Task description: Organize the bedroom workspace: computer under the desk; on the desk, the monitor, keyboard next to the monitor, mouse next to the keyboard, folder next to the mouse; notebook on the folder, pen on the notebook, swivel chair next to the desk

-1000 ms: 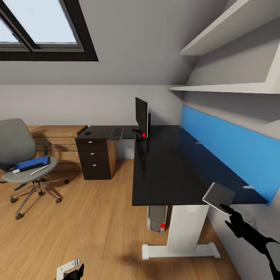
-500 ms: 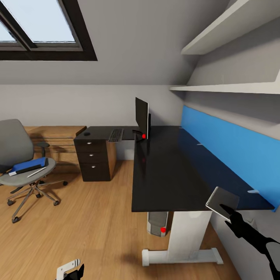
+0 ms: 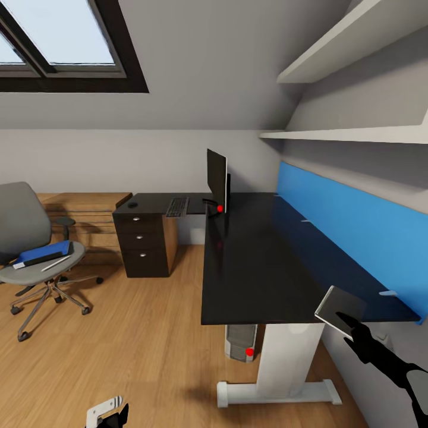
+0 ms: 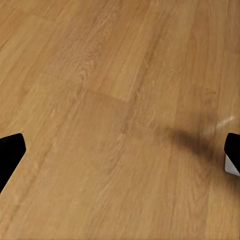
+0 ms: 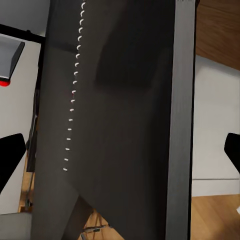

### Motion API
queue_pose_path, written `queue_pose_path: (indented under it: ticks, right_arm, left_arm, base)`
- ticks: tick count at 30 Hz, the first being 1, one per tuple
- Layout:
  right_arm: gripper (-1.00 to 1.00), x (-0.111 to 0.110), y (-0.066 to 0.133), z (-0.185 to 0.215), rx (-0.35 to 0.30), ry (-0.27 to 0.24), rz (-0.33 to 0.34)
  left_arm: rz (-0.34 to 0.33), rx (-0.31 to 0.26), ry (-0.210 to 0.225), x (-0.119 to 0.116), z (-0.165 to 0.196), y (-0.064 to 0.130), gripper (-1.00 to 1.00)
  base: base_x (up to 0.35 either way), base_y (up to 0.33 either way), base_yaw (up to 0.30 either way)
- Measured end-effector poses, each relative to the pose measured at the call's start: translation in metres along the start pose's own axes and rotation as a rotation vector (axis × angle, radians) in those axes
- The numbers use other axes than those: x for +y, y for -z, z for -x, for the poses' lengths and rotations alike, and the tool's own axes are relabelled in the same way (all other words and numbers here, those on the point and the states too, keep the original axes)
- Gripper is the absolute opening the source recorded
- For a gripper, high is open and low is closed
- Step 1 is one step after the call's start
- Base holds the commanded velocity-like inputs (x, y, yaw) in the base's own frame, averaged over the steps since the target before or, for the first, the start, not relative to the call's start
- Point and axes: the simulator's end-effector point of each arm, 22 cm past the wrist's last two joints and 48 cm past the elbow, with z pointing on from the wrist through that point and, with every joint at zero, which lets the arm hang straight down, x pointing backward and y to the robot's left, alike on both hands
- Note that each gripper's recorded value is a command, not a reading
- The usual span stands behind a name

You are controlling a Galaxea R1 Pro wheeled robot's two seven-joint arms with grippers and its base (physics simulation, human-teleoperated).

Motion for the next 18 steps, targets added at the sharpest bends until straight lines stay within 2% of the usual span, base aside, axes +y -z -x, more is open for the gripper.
queue_pose_path:
  ticks: [18]
  right_arm:
    - [1.00,-0.0005,0.0000,-0.0003,0.001,-0.001,-0.001]
  left_arm:
    - [0.000,0.000,0.000,-0.0003,-0.0001,0.0000,1.00]
  base:
    - [0.000,0.000,0.000]
